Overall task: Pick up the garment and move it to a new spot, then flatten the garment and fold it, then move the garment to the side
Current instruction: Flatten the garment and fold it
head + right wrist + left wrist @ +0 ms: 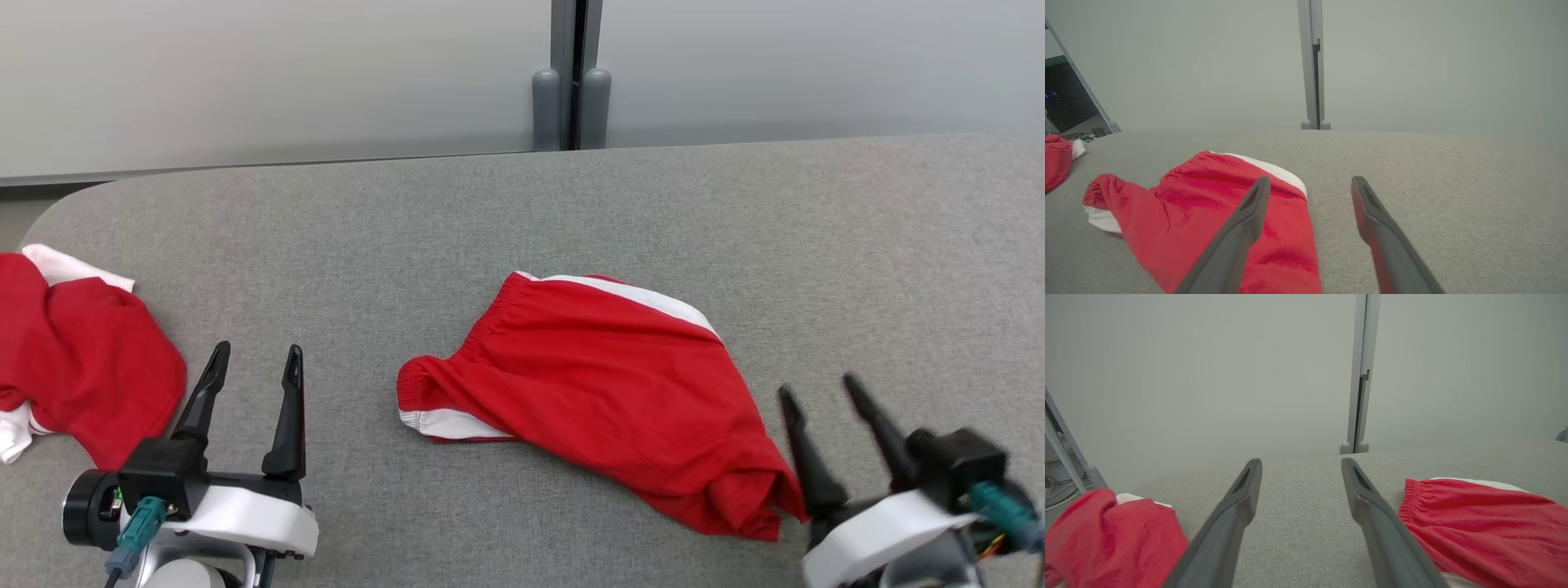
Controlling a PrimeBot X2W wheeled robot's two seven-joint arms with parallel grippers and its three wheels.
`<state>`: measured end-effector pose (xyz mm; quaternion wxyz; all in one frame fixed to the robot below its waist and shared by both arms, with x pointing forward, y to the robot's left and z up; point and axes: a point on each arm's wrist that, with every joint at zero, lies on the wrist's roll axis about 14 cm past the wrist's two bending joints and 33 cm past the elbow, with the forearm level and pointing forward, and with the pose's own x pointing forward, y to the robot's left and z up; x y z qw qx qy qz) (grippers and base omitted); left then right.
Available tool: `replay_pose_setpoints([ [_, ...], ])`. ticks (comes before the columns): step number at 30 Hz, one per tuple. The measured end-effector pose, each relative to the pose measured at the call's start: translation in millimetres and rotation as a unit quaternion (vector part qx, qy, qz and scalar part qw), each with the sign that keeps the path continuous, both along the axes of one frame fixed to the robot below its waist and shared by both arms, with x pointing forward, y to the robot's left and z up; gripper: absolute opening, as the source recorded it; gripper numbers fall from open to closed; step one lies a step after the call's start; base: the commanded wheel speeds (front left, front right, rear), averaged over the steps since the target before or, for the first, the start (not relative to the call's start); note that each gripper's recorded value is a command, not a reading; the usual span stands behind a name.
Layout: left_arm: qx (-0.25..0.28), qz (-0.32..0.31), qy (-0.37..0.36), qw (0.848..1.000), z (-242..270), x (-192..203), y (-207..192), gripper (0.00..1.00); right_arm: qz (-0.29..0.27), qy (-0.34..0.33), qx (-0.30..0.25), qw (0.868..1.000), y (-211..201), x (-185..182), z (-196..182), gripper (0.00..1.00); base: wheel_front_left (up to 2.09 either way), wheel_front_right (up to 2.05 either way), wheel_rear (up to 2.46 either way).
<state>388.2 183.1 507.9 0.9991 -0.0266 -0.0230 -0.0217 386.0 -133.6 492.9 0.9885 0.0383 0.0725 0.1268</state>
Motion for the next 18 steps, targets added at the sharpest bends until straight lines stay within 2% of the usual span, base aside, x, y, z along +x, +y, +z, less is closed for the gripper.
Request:
replay_pose_setpoints([
  [4,-0.002,0.002,0.002,1.0,-1.6,1.5,-0.5,1.0,0.047,0.069,0.005,0.996,32.0,-26.8,-36.7,1.0,0.0,0.0,0.0],
  [8,-0.006,0.005,0.007,1.0,-5.2,3.3,-1.7,1.0,0.089,0.144,0.016,0.986,58.3,-59.7,-73.9,1.0,0.0,0.0,0.0],
  [14,-0.009,0.004,0.011,1.0,-8.7,7.9,-5.1,1.0,0.106,0.174,0.012,0.979,65.8,-68.9,-93.1,1.0,0.0,0.0,0.0],
  [15,-0.009,0.003,0.01,1.0,-8.5,9.0,-5.6,1.0,0.105,0.172,0.01,0.98,64.8,-65.6,-92.8,0.49,0.0,0.0,0.0],
  [17,-0.009,0.003,0.012,1.0,-9.7,9.5,-6.1,1.0,0.102,0.17,0.008,0.98,63.0,-60.7,-93.8,0.0,0.0,0.0,0.0],
  [18,-0.01,0.003,0.013,1.0,-10.7,9.4,-6.4,1.0,0.103,0.171,0.005,0.98,62.9,-59.4,-95.1,0.0,0.0,0.0,0.0],
])
